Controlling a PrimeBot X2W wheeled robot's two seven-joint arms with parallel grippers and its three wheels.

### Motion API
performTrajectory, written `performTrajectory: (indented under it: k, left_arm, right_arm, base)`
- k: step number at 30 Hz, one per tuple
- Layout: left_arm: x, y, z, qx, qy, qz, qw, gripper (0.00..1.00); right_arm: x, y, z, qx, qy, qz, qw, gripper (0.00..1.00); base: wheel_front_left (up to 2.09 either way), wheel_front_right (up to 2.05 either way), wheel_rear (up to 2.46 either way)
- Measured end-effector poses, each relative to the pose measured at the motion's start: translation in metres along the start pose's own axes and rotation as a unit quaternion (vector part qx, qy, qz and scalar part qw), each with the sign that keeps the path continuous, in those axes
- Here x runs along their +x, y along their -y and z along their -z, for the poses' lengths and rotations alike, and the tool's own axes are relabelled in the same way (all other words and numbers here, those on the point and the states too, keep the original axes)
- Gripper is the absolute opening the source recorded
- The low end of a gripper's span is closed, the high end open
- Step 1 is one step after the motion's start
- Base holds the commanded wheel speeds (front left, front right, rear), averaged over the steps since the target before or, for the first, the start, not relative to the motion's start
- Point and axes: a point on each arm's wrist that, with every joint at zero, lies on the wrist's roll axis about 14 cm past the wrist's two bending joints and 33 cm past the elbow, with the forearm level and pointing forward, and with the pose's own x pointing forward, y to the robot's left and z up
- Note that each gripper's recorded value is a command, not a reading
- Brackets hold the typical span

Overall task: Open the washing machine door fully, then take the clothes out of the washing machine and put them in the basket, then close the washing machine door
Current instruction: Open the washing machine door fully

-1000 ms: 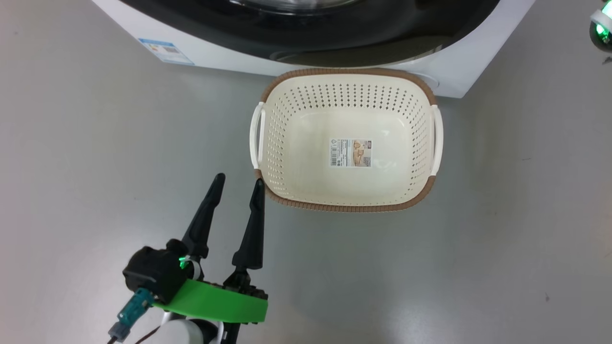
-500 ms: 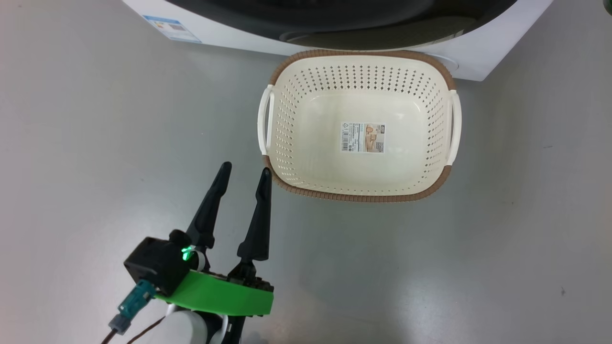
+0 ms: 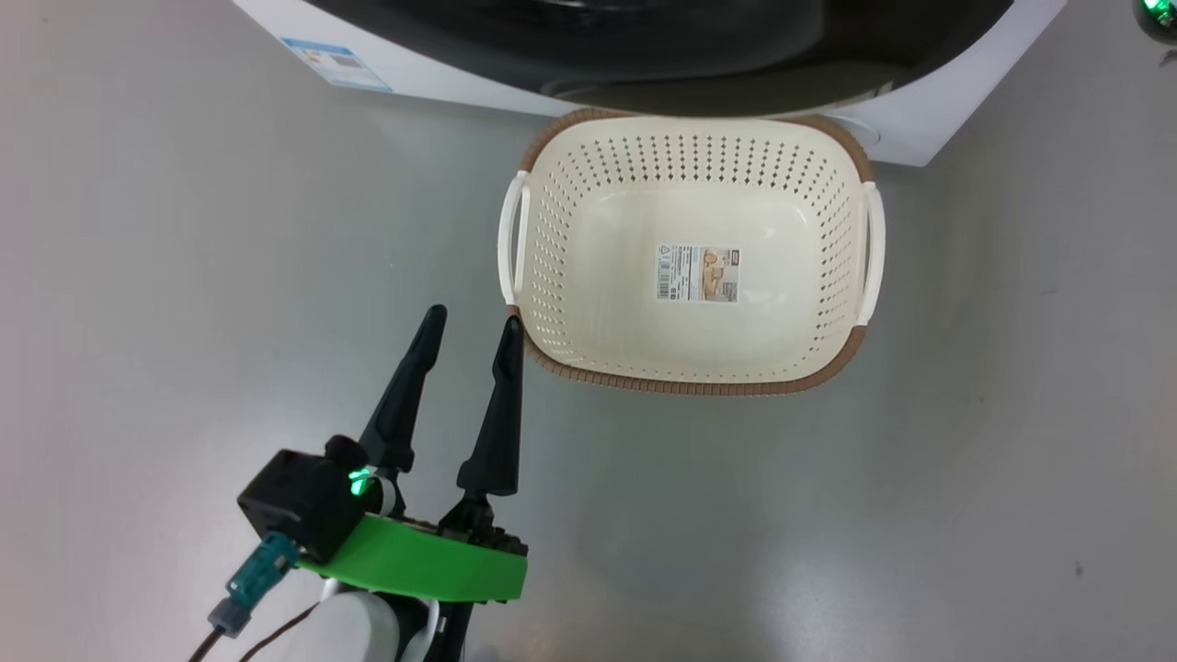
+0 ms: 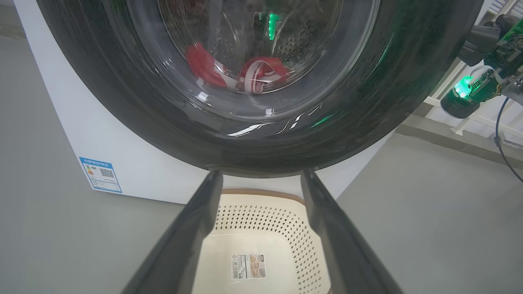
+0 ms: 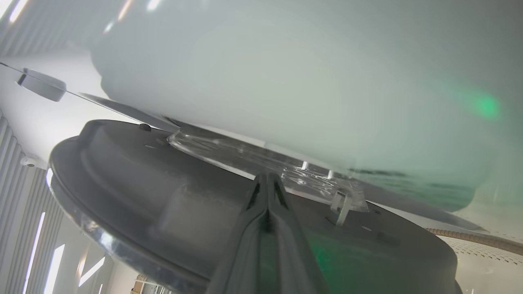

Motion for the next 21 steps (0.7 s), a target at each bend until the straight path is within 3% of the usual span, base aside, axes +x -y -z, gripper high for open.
performTrajectory:
  k: [21]
  left_arm:
    - [-0.017,0.012,-0.023,-0.005,0.028,0.013,1.0,1.0]
  right_arm:
    - [-0.023,-0.018,0.072,-0.002,-0.077,0.017,0.997,0.0]
  base:
    - [0.0,0.0,0.0]
